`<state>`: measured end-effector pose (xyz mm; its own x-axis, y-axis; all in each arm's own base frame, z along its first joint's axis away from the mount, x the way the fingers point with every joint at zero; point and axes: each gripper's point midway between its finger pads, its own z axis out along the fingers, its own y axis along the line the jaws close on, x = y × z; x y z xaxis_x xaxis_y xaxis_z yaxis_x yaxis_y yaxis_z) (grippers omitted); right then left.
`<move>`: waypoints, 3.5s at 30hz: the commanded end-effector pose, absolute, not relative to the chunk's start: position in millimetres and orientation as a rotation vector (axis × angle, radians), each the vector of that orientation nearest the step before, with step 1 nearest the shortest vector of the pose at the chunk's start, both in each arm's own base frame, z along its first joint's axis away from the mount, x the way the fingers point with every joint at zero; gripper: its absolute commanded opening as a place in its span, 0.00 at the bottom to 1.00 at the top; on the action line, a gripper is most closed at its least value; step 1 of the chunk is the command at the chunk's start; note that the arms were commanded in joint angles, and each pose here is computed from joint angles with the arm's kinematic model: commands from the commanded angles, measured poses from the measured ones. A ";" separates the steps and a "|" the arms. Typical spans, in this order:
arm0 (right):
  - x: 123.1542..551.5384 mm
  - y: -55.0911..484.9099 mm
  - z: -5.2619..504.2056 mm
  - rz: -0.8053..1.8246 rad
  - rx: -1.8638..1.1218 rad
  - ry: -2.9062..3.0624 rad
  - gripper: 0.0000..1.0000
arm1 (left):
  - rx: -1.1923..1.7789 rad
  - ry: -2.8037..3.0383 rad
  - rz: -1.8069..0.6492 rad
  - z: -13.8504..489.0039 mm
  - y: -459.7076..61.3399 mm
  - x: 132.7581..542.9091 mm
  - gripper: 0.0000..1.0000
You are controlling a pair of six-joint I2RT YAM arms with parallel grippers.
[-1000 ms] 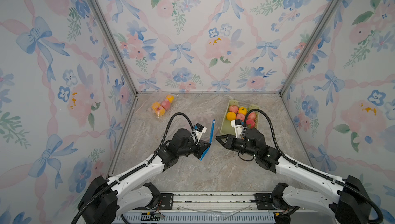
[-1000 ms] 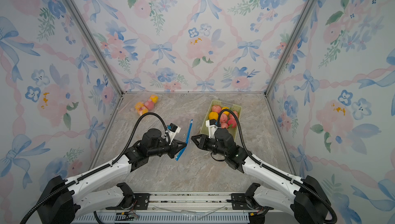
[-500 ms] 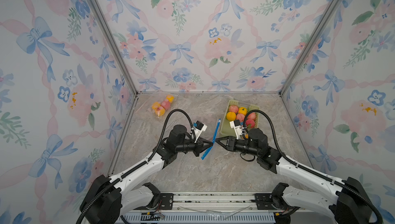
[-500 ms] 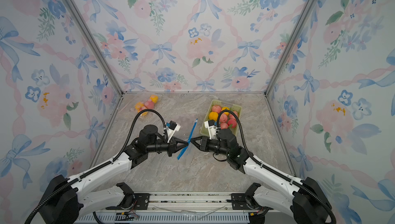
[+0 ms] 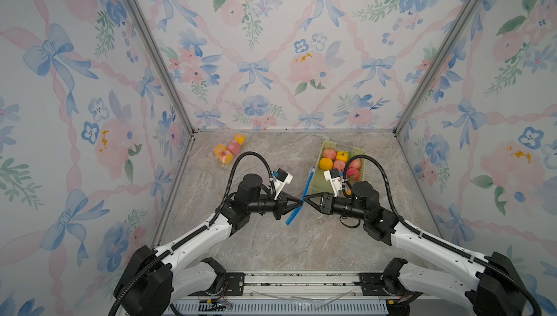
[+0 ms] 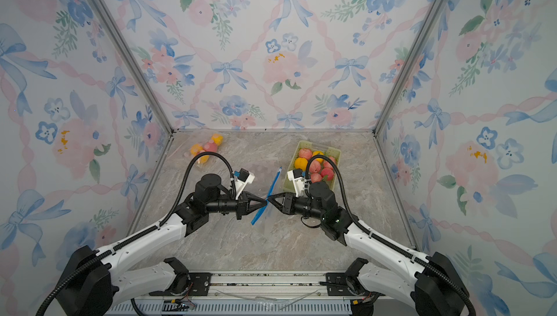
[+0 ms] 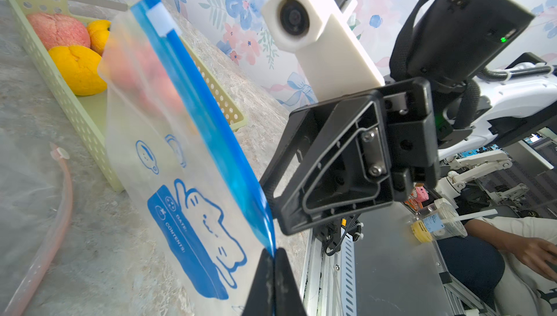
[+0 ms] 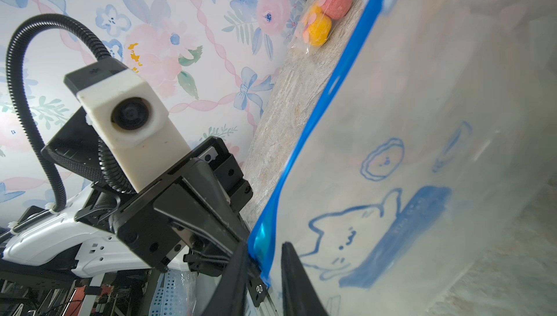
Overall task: Place the peach in a zip-top bag and seal the zipper
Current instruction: Open the zipper food storage bag.
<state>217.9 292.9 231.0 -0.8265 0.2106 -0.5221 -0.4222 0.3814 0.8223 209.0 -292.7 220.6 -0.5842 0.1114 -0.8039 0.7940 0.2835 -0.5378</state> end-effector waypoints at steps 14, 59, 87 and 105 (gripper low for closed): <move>216.5 290.6 229.7 1.487 -0.204 2.061 0.17 | 0.812 1.818 -1.392 247.0 -296.4 211.3 0.00; 206.7 312.7 254.5 1.619 -0.298 1.980 0.18 | 0.867 1.890 -1.485 222.8 -302.7 200.5 0.00; 211.9 293.1 223.5 1.255 -0.180 2.166 0.00 | 0.535 1.994 -1.125 222.8 -275.5 249.6 0.00; 213.4 263.8 190.5 0.962 -0.074 2.348 0.00 | 0.300 1.970 -0.719 228.6 -235.6 281.6 0.00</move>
<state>210.0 275.6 194.8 -0.8266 0.1689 -0.5368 -0.3089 0.6610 0.6838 270.1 -250.3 211.4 -0.5656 -0.0641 -0.8222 0.5402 0.7245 -0.4281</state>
